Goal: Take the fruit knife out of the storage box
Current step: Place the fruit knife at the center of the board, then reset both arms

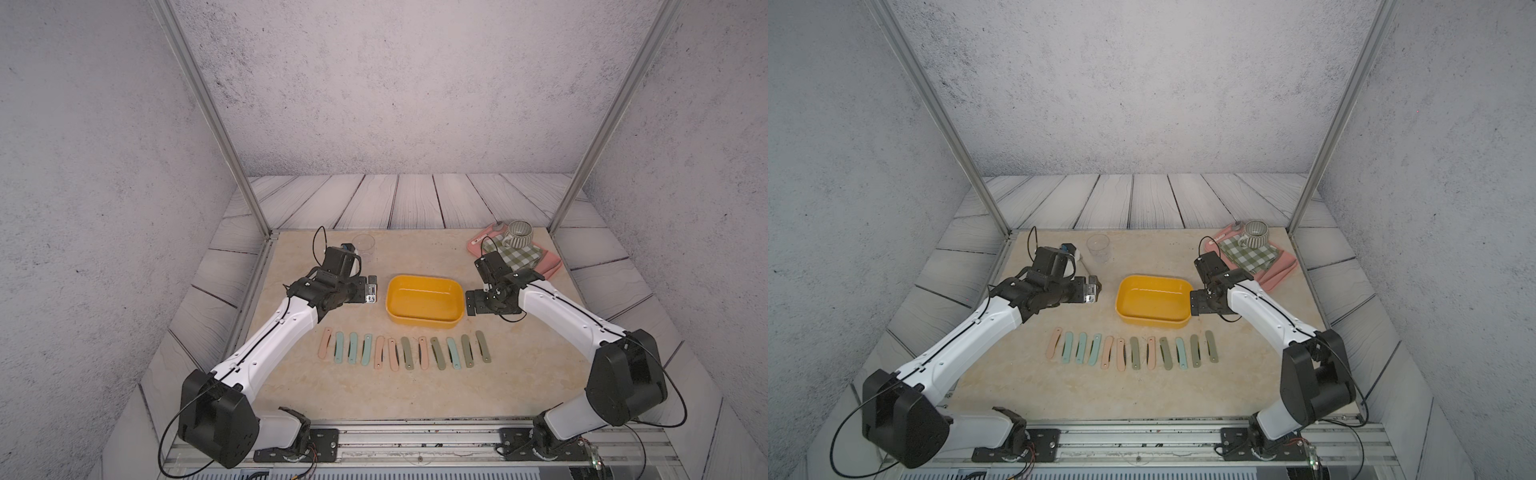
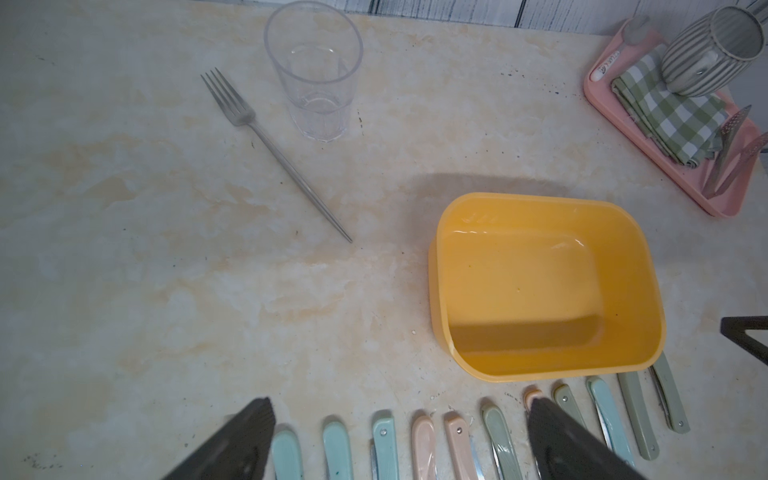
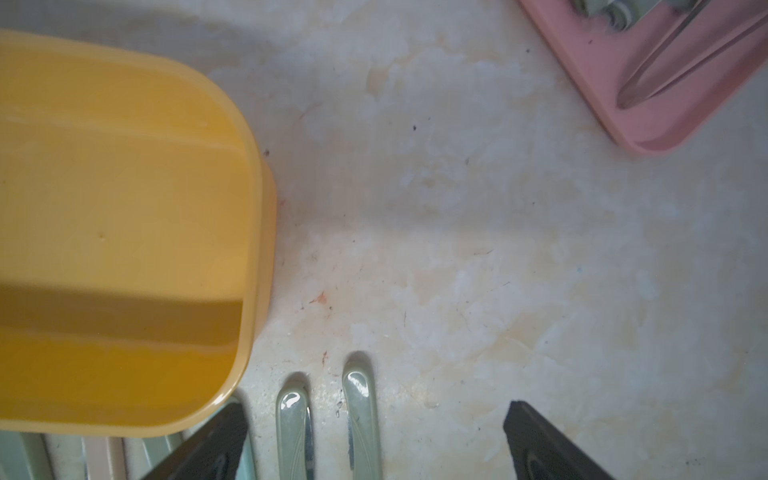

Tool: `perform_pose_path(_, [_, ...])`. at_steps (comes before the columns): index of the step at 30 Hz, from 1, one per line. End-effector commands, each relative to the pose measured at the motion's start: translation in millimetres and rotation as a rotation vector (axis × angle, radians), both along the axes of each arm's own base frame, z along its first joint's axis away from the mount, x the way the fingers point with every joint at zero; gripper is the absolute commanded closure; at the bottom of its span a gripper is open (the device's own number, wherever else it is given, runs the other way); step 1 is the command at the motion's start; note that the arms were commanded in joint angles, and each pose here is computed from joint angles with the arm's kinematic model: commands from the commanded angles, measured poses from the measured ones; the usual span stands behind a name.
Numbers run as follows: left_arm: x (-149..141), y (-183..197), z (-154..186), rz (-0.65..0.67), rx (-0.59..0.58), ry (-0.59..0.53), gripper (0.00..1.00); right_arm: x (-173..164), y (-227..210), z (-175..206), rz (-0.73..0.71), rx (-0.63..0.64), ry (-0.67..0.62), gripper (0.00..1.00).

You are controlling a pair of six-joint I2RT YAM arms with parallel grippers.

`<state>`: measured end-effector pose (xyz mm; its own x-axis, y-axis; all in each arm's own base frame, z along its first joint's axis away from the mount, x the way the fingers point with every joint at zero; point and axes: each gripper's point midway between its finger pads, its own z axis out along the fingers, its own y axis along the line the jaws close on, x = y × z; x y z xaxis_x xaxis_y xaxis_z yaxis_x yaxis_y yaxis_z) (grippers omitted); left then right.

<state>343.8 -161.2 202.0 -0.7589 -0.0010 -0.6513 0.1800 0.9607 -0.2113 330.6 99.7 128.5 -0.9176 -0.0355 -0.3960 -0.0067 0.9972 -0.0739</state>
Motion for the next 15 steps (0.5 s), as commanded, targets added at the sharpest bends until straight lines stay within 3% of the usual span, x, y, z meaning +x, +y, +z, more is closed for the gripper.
perform_pose_path(1, [15,5,7,0.026,0.017,-0.045,0.01,8,-17,11,-0.036,-0.056,-0.026,0.01])
perform_pose_path(8, [36,21,-2,0.081,0.040,-0.095,0.01,42,-45,32,-0.179,-0.051,-0.184,0.01])
perform_pose_path(15, [47,48,-15,0.128,0.174,-0.157,0.01,70,-78,53,-0.274,-0.098,-0.408,0.01])
